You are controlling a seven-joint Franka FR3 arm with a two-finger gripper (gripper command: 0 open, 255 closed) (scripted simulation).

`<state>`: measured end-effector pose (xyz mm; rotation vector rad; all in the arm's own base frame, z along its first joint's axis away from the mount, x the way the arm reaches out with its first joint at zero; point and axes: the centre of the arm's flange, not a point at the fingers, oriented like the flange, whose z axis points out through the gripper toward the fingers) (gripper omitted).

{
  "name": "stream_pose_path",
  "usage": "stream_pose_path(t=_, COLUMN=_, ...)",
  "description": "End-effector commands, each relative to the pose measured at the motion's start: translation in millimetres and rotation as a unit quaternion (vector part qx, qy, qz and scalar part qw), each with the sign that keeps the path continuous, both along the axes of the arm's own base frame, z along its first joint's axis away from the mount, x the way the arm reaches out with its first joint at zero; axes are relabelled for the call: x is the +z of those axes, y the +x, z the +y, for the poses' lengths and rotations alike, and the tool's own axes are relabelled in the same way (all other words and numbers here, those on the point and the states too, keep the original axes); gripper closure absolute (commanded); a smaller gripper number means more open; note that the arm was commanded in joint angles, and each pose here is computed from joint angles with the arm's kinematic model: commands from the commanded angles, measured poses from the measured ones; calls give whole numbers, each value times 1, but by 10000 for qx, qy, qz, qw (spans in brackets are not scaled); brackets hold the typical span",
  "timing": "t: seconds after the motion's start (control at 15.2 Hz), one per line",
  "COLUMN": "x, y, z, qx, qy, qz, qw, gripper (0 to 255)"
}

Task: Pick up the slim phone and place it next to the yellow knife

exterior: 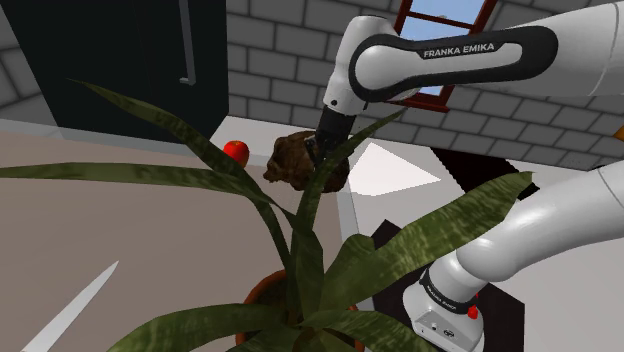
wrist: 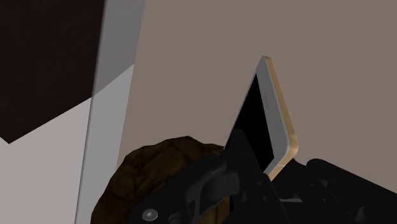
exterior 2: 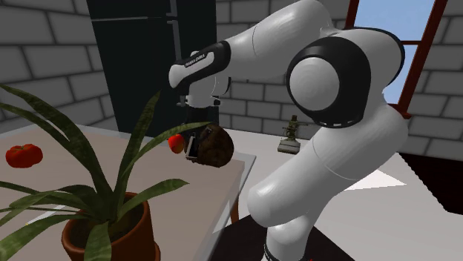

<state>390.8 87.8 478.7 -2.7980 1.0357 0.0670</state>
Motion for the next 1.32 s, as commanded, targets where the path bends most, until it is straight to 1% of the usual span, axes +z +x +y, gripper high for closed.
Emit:
stream_pose_path(t=0.0, x=12, y=0, z=0, qx=10, qy=1, qz=-19, qw=10000, gripper=255)
stream_pose_path(t=0.79, x=73, y=0, z=0, qx=10, qy=1, qz=-19, qw=10000, gripper=255)
stream_pose_path(t=1.25, x=74, y=33, z=86, qx=10, qy=1, qz=-19, qw=10000, gripper=255)
